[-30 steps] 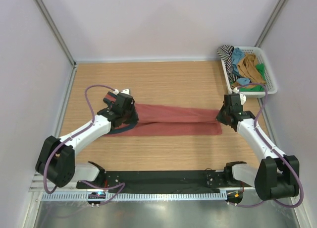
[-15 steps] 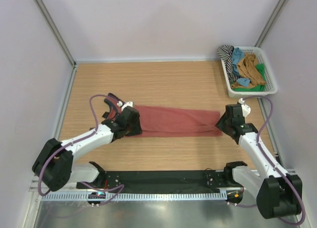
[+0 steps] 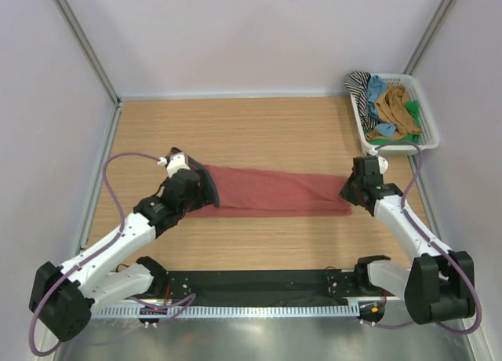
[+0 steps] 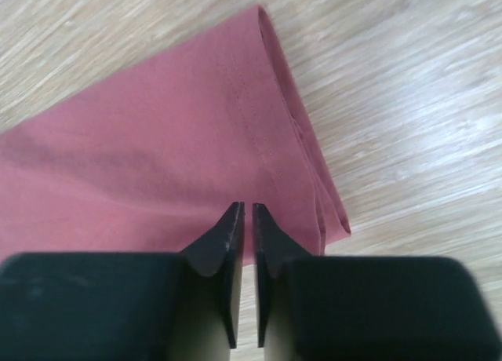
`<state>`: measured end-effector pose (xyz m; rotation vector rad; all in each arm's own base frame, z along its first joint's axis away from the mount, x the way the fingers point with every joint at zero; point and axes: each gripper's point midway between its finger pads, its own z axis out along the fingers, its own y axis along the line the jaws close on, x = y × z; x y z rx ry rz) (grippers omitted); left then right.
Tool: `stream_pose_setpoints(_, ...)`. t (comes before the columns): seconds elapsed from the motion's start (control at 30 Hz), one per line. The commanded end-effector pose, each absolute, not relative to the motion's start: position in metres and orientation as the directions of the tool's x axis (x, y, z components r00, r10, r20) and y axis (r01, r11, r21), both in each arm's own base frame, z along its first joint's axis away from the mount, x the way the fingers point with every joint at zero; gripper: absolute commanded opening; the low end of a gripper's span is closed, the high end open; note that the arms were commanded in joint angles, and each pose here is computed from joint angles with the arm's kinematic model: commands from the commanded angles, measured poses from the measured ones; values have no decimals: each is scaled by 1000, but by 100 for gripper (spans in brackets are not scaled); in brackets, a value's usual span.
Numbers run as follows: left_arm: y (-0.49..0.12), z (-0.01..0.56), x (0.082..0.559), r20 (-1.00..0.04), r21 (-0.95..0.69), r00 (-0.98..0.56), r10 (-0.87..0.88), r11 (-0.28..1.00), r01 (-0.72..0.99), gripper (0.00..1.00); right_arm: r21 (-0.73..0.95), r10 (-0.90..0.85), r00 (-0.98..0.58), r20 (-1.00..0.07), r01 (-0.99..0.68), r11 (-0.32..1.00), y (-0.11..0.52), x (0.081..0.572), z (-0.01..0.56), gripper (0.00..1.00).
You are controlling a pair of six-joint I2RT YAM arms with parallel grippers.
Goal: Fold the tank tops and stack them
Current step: Fold the tank top
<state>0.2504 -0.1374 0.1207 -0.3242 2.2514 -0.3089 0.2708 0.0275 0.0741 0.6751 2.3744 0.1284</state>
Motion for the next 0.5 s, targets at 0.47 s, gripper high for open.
stream_pose_setpoints(0.47,-30,99,402,-528,-361,-589,-612,790,-496,78,264,504,-618,-604,441,858,25,277,77,18)
